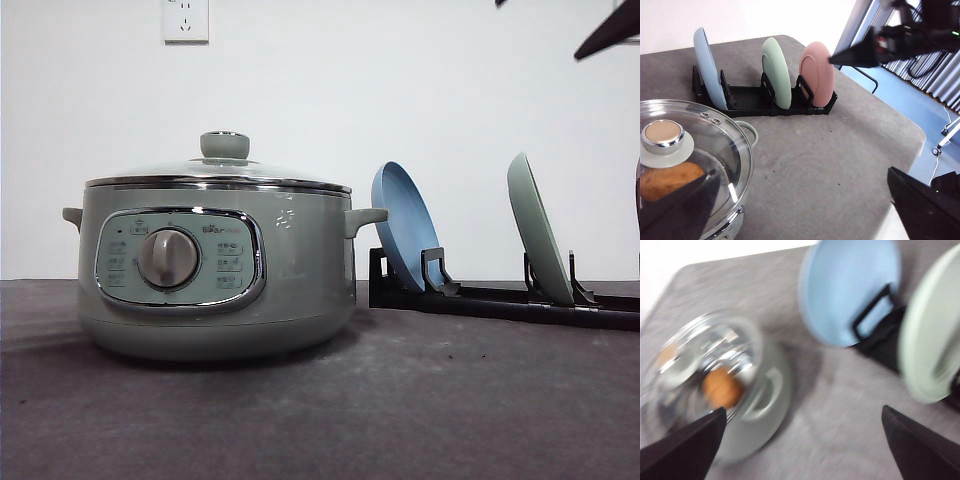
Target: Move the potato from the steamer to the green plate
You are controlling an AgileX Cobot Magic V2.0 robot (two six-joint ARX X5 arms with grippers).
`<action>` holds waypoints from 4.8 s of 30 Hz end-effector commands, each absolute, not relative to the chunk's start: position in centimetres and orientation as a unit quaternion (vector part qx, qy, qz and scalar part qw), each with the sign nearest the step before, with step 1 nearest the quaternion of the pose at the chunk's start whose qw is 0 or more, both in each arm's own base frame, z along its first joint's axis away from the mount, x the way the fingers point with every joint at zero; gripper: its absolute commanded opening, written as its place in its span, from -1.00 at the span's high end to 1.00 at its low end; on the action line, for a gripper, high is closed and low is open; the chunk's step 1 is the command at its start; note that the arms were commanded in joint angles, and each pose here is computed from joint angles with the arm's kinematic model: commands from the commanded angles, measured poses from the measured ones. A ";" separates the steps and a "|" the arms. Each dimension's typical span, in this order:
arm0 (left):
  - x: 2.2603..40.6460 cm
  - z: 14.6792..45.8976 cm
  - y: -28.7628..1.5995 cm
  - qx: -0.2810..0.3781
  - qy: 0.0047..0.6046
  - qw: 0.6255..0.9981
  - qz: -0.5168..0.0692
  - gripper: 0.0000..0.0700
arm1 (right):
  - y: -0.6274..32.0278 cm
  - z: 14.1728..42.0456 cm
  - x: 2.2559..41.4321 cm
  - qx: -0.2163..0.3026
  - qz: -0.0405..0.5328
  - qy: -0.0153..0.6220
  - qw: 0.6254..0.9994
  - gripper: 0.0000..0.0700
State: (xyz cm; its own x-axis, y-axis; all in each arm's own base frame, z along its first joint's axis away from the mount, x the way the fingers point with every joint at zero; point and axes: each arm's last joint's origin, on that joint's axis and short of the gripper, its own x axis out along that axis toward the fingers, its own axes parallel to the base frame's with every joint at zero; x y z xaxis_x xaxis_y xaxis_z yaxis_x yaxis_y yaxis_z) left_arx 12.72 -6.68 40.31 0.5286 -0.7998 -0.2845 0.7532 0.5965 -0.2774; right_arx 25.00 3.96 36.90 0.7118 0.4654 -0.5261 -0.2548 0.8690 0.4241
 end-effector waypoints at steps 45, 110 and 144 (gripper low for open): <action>12.5 40.5 -6.7 -0.055 0.206 0.865 -0.454 -1.00 | 1.5 29.2 39.0 0.226 0.139 0.316 0.911 1.00; 13.3 39.8 -7.1 -0.053 0.232 0.860 -0.451 -1.00 | 14.3 30.7 11.3 -0.115 0.316 0.421 0.842 1.00; 13.5 39.7 -7.1 -0.047 0.238 0.859 -0.452 -1.00 | 24.2 17.9 13.5 -0.282 0.210 0.556 0.753 1.00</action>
